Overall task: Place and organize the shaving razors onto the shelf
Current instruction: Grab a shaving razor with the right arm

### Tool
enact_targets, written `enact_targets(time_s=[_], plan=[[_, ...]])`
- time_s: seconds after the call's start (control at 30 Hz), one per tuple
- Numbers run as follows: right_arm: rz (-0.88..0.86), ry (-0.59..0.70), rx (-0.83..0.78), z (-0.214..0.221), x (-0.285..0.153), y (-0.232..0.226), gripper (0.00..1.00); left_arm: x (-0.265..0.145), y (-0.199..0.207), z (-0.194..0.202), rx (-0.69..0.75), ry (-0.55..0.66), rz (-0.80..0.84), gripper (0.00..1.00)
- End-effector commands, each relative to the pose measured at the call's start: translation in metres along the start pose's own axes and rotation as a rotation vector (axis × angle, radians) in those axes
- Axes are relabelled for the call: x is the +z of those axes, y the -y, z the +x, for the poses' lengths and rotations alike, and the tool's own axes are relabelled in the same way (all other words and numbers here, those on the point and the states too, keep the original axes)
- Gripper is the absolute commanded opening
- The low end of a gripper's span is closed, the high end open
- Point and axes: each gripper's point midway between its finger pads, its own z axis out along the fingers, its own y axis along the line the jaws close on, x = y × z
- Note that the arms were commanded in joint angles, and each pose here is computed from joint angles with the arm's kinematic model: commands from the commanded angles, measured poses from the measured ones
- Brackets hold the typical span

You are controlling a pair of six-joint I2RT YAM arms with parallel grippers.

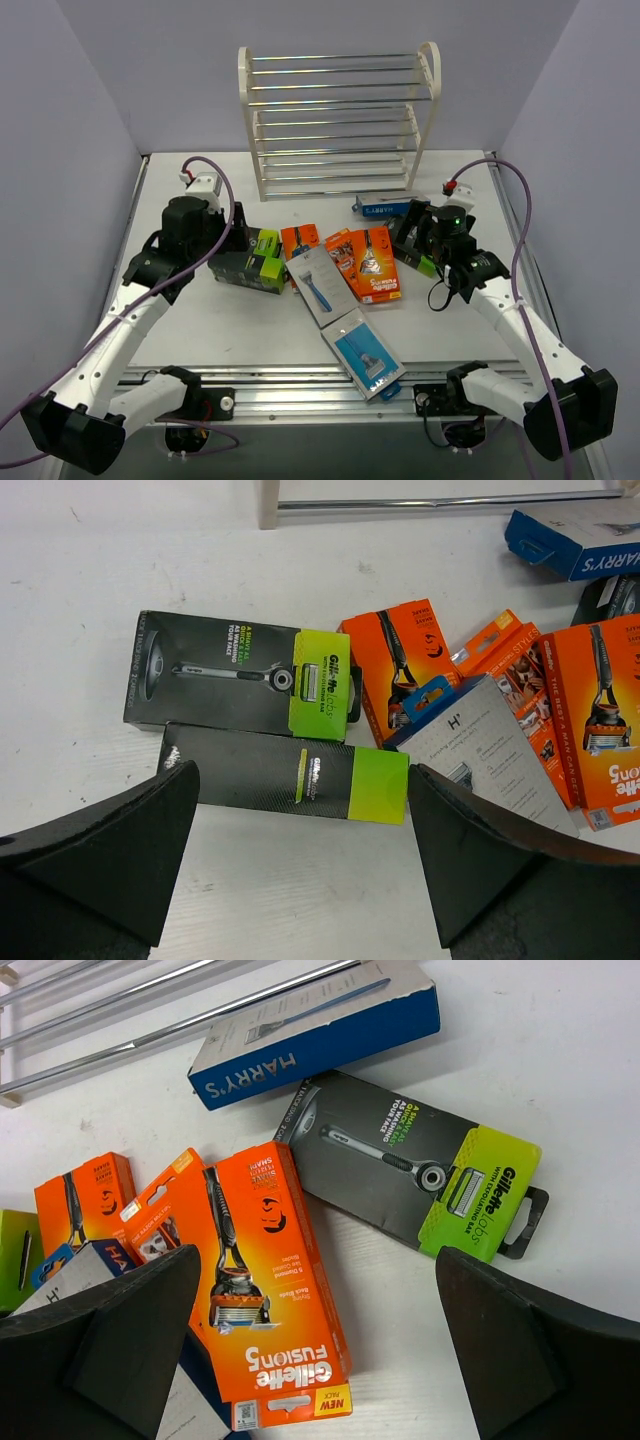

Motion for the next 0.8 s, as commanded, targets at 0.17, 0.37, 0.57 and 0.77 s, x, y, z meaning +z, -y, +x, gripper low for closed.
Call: enact_targets(time_s=[0.17, 0.37, 0.57, 0.77], plan=[[-0.043, 0.019, -0.05, -0.012, -0.013, -0.008, 1.0, -0.014, 0.006, -0.019, 0.015, 0.066, 0.036, 0.94], [-0.039, 0.039, -0.076, -0.017, -0.026, -0.003, 1.0, -0.012, -0.006, -0.02, -0.01, 0.059, -0.037, 0.94], [-0.028, 0.042, -0.038, -0.019, -0.031, 0.0, 1.0, -0.015, -0.002, -0.023, -0.014, 0.099, -0.008, 0.94], [-0.105, -0.006, -0.02, -0.007, -0.032, -0.014, 1.0, -0.017, 0.005, -0.022, -0.025, 0.108, 0.034, 0.94]])
